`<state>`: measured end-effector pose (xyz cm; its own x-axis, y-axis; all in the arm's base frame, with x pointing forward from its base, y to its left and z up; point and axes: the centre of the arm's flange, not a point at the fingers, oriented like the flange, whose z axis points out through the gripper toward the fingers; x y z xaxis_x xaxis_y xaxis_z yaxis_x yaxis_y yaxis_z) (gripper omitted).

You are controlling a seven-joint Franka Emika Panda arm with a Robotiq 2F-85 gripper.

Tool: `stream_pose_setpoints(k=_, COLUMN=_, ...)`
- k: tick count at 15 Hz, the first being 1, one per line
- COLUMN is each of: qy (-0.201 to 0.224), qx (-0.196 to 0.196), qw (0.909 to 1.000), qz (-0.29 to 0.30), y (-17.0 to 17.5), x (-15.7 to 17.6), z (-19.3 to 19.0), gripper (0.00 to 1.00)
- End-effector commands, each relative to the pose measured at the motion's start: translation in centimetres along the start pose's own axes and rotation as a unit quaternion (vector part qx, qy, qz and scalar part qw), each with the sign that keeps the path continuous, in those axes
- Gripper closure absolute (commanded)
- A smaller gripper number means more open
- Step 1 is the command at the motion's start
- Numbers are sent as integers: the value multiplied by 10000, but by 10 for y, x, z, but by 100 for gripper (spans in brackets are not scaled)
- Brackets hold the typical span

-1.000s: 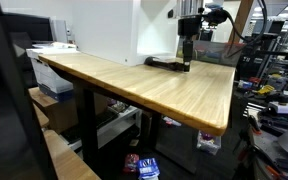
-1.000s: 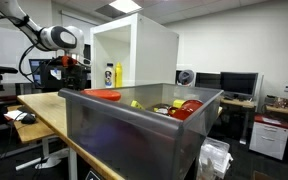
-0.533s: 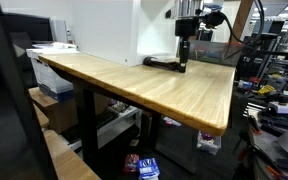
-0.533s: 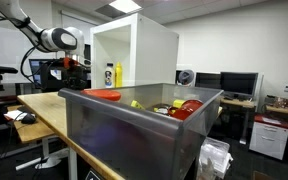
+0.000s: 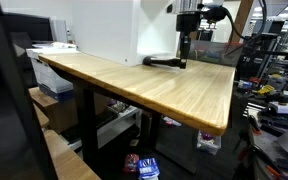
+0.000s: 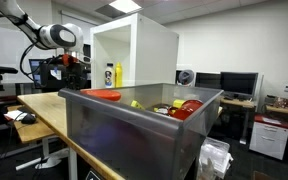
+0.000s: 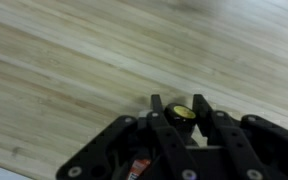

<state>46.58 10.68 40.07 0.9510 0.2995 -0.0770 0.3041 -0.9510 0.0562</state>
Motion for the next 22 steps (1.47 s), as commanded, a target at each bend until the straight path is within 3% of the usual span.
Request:
stream_pose_setpoints(k=1, qy=0, qx=107, qw=9999, qz=-62, y=6, x=-4, z=-36, gripper=90)
stream_pose_setpoints(k=7, qy=-212, qx=154, qw=9996, qz=-103, y=16, x=-2, z=-82, gripper=90)
stream_pose_setpoints(k=13, qy=-861, qx=284, qw=9958, qz=-145, y=21, x=-4, z=-96, gripper=90)
stream_pose_setpoints(k=16, qy=-870, qx=240, qw=9958, qz=-122, y=21, x=-5, z=-91, gripper=89)
stream_pose_setpoints(k=17, qy=-831, qx=262, qw=9961, qz=-150, y=20, x=-6, z=-89, gripper=41)
stream_pose_setpoints(k=19, qy=-785, qx=209, qw=9966, qz=-116, y=18, x=-6, z=-79, gripper=44)
stream_pose_setpoints(k=22, qy=-902, qx=245, qw=9956, qz=-101, y=19, x=-4, z=-61, gripper=32)
